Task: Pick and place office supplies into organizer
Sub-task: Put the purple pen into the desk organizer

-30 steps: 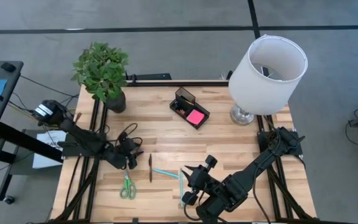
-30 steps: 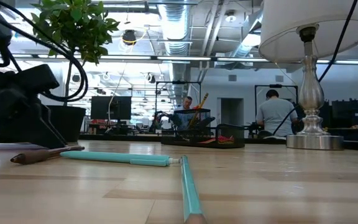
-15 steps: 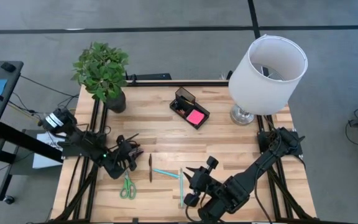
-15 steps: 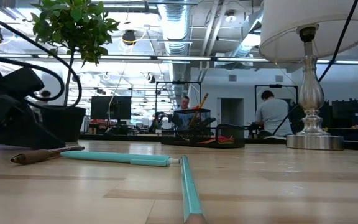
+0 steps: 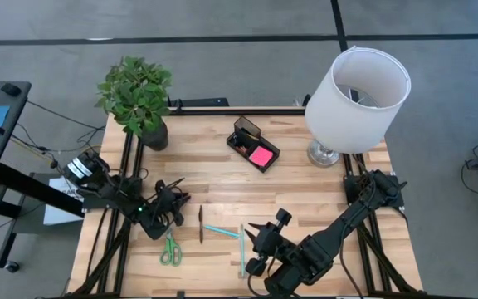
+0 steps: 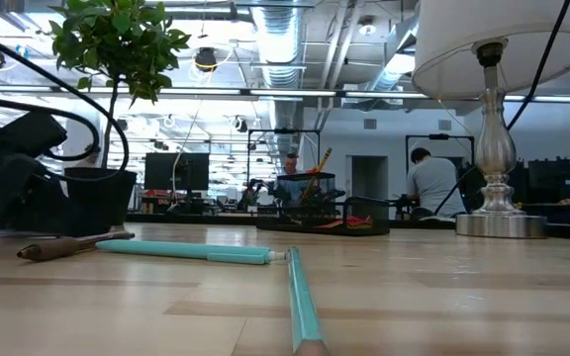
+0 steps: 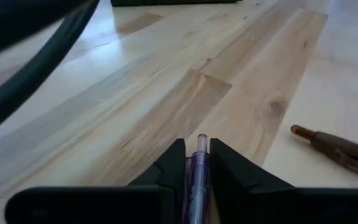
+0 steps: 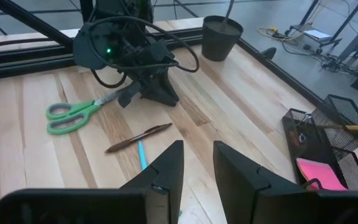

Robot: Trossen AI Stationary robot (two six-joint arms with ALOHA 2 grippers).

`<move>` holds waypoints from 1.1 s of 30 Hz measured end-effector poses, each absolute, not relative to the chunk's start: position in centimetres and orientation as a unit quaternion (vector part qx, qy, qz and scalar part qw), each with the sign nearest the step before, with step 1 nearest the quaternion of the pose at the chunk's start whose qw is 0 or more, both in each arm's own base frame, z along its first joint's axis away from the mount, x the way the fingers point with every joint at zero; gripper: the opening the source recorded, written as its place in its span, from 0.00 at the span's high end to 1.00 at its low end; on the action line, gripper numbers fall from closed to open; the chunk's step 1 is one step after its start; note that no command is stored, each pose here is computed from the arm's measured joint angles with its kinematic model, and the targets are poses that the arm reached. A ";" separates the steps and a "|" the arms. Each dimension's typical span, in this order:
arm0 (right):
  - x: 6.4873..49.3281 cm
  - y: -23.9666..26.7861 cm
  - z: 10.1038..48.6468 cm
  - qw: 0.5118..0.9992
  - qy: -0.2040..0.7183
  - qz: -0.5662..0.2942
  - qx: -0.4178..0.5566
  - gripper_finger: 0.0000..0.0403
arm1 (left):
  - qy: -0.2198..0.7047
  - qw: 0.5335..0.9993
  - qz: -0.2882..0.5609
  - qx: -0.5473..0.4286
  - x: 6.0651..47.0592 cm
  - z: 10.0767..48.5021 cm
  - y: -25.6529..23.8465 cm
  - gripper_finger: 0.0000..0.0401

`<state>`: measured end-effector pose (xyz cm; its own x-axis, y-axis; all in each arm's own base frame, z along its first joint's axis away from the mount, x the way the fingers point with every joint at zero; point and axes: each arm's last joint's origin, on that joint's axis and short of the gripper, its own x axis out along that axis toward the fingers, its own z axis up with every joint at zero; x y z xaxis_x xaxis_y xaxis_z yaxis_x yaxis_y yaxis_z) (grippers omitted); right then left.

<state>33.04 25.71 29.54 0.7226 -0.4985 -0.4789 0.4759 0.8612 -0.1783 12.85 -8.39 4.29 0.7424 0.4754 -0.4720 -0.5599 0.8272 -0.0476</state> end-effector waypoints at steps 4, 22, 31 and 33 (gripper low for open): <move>33.0 25.7 29.5 0.928 0.264 -0.263 -0.021 0.80 | 0.212 0.932 0.268 -0.121 13.7 4.6 -9.0 0.90; 32.9 25.9 29.6 0.929 0.262 -0.262 -0.023 0.80 | 0.182 0.931 0.302 -0.099 19.3 6.7 -8.2 0.93; 32.7 25.9 29.5 0.928 0.263 -0.263 -0.032 0.80 | 0.016 0.959 0.271 -0.086 23.8 12.1 -6.6 0.93; 32.5 26.1 29.6 0.929 0.244 -0.276 -0.047 0.80 | -0.037 0.966 0.245 -0.080 24.8 13.7 -5.6 0.93</move>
<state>32.46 26.05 29.62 0.7287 -0.5351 -0.4273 0.4897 0.8434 -0.2210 24.77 -5.56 13.73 0.8777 0.4782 0.0318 -0.4665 0.8677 -0.1719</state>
